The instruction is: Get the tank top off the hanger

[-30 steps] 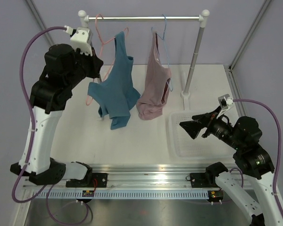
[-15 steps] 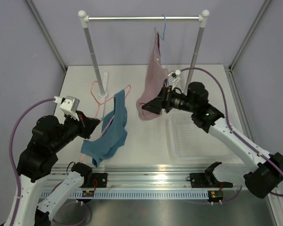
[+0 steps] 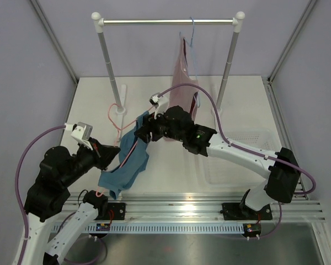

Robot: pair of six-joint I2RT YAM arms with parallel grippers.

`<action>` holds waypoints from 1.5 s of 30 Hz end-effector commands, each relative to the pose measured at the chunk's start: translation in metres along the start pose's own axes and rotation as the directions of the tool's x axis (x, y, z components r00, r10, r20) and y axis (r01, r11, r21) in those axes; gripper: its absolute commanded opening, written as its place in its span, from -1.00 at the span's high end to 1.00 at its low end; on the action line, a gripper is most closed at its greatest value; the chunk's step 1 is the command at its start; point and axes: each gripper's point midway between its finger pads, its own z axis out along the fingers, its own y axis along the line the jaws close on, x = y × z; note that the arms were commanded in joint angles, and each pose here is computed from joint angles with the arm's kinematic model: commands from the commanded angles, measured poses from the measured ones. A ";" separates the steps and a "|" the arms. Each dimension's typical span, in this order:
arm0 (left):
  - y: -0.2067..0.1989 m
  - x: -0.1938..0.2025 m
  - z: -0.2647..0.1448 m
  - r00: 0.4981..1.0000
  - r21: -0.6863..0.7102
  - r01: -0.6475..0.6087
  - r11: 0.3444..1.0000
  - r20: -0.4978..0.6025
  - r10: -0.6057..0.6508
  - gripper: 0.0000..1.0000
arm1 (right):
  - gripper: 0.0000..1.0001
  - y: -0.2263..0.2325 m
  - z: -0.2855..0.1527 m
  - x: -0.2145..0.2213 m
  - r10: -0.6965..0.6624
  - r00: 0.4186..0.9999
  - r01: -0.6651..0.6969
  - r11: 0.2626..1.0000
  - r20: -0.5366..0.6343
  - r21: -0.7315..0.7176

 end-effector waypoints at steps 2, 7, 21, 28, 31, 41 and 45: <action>-0.018 -0.020 -0.008 0.997 0.076 -0.025 0.997 0.080 0.019 1.00 | -0.05 -0.003 0.007 -0.025 -0.072 0.994 0.067 0.996 0.081 0.060; -0.006 -0.018 -0.010 0.996 0.008 -0.035 0.999 0.081 0.034 1.00 | 0.67 -0.003 0.006 -0.021 -0.070 0.995 0.066 0.996 0.066 0.052; -0.012 -0.013 -0.021 0.997 0.033 -0.059 0.998 0.060 0.057 1.00 | 1.00 -0.091 -0.034 -0.071 -0.145 0.979 0.047 0.844 0.142 0.534; -0.021 -0.024 -0.032 0.990 0.063 -0.078 0.995 0.124 0.070 1.00 | 1.00 -0.133 -0.020 -0.076 -0.084 0.994 0.030 0.812 0.065 0.583; -0.035 -0.040 -0.039 0.978 0.115 -0.099 0.988 0.194 0.076 1.00 | 1.00 -0.123 -0.011 -0.076 -0.081 0.996 0.055 0.843 0.025 0.535; -0.058 -0.125 -0.053 0.844 0.153 -0.141 0.978 0.535 0.038 1.00 | 1.00 -0.011 -0.043 -0.090 -0.032 0.996 0.031 0.999 0.080 0.011; -0.072 -0.169 -0.033 0.781 0.195 -0.186 0.963 0.624 0.025 1.00 | 1.00 0.042 -0.077 -0.103 -0.015 0.995 0.036 0.976 0.099 -0.215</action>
